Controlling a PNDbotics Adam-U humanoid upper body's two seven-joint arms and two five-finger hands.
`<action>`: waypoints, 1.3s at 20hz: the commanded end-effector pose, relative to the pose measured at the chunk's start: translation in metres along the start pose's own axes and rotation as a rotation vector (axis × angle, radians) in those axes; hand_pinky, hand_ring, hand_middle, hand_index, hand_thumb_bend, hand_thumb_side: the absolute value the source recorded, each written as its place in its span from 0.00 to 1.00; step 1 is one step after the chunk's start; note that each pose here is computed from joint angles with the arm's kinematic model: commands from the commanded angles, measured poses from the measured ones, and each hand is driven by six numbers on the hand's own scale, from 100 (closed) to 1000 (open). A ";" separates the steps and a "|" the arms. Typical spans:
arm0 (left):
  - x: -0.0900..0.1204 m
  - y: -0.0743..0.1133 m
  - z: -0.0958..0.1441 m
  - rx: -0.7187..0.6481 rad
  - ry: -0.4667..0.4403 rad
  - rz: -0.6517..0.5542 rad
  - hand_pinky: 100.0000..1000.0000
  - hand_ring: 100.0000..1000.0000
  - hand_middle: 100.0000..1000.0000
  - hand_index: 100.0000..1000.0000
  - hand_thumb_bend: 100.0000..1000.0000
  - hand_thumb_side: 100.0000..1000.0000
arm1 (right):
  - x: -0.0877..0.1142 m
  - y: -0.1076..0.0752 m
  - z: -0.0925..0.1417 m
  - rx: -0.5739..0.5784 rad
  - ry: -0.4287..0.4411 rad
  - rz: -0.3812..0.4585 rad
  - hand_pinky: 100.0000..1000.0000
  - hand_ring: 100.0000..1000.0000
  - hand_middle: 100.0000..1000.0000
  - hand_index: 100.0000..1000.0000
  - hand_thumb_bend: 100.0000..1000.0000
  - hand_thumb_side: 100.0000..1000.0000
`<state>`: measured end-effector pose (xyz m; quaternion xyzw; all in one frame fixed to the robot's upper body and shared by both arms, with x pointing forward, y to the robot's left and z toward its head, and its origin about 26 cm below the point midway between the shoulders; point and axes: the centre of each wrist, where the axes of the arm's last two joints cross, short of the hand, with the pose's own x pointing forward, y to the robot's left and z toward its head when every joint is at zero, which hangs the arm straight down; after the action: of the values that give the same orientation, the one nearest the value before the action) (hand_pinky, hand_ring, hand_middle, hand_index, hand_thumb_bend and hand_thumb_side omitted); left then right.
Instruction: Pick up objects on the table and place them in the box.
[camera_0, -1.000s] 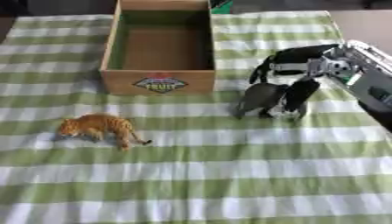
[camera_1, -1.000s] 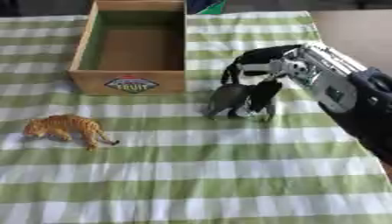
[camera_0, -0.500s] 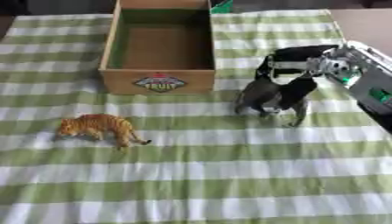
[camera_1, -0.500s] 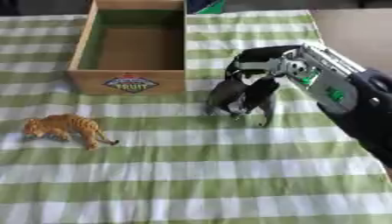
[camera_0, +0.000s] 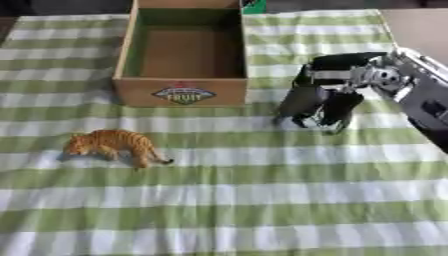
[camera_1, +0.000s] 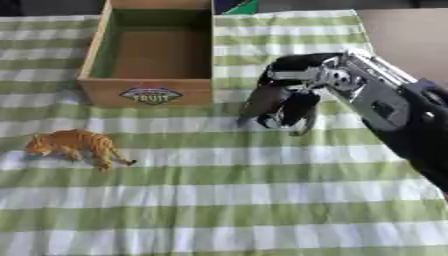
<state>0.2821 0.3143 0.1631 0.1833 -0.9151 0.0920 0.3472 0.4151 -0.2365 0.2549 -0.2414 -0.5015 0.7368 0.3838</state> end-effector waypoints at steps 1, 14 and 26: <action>0.006 0.000 -0.004 -0.009 -0.026 -0.001 0.40 0.60 0.55 0.72 0.00 0.98 | 0.000 -0.015 0.012 -0.040 0.000 0.003 0.63 0.65 0.34 0.55 0.00 0.23; 0.006 0.000 -0.004 -0.014 -0.022 -0.001 0.40 0.60 0.55 0.71 0.00 0.98 | 0.007 -0.036 0.027 -0.153 -0.031 0.015 0.62 0.62 0.30 0.51 0.00 0.37; 0.006 0.001 -0.004 -0.017 -0.017 -0.003 0.40 0.60 0.54 0.71 0.00 0.98 | 0.012 -0.067 0.031 -0.263 -0.067 0.103 0.57 0.58 0.24 0.29 0.00 0.37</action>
<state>0.2821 0.3142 0.1630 0.1821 -0.9140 0.0893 0.3513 0.4080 -0.2265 0.3129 -0.2726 -0.5850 0.6995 0.3067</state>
